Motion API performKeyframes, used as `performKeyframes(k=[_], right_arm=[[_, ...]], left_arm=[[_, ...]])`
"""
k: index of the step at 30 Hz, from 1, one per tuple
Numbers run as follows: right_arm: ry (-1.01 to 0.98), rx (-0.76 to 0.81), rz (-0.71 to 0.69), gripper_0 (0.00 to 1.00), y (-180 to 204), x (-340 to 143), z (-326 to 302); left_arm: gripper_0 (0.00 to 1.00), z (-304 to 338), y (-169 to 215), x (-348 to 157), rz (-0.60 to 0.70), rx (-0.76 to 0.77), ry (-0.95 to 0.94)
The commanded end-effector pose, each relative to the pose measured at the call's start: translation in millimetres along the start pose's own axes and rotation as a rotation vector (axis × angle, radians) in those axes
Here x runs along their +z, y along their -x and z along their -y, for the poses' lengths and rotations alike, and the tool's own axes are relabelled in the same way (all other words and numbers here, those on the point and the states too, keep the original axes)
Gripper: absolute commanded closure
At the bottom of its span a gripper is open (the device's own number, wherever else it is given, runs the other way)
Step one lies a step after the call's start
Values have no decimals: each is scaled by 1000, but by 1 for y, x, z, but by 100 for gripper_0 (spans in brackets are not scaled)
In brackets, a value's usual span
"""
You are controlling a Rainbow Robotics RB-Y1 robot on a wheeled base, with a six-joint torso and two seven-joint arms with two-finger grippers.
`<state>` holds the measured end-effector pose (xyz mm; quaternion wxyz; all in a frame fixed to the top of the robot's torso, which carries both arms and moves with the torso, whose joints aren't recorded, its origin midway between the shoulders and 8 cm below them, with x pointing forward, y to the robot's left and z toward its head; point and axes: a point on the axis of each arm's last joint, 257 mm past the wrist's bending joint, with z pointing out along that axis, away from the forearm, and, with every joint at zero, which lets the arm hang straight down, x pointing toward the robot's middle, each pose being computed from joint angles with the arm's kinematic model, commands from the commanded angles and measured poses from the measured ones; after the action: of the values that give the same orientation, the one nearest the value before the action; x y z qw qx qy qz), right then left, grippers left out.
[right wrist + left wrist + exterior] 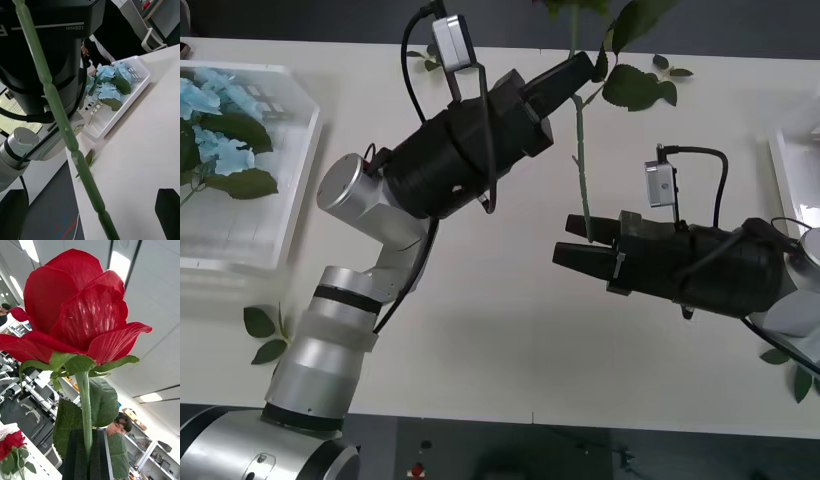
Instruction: Put the red flowers into the right box and the blue flowers into the left box
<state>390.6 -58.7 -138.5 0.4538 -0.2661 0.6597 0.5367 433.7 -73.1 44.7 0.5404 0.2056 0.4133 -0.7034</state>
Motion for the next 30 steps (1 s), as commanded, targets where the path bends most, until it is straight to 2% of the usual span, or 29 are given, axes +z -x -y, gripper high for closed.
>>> performKeyframes(k=[1, 14, 15, 16, 17, 18, 19, 21, 30], right_arm=[[36, -5, 19, 0, 9, 14, -10], [52, -38, 59, 0, 26, 38, -13], [52, -37, 61, 5, 27, 39, -12], [51, -36, 63, 41, 27, 39, -11], [48, -36, 62, 68, 27, 39, -10], [49, -36, 62, 90, 27, 40, -10], [47, -34, 62, 97, 27, 40, -9], [47, -32, 61, 100, 26, 41, -9], [50, -27, 68, 100, 27, 42, -10]], left_arm=[[100, 14, -14, 4, -15, 14, -35], [100, 14, -28, 1, -27, -11, -28], [100, 14, -28, 1, -27, -10, -29], [100, 14, -28, 1, -27, -10, -29], [100, 14, -28, 1, -27, -11, -28], [100, 14, -28, 1, -27, -10, -29], [100, 14, -28, 1, -27, -11, -28], [100, 13, -28, 1, -26, -11, -25], [100, 11, -26, 1, -21, -10, -17]])
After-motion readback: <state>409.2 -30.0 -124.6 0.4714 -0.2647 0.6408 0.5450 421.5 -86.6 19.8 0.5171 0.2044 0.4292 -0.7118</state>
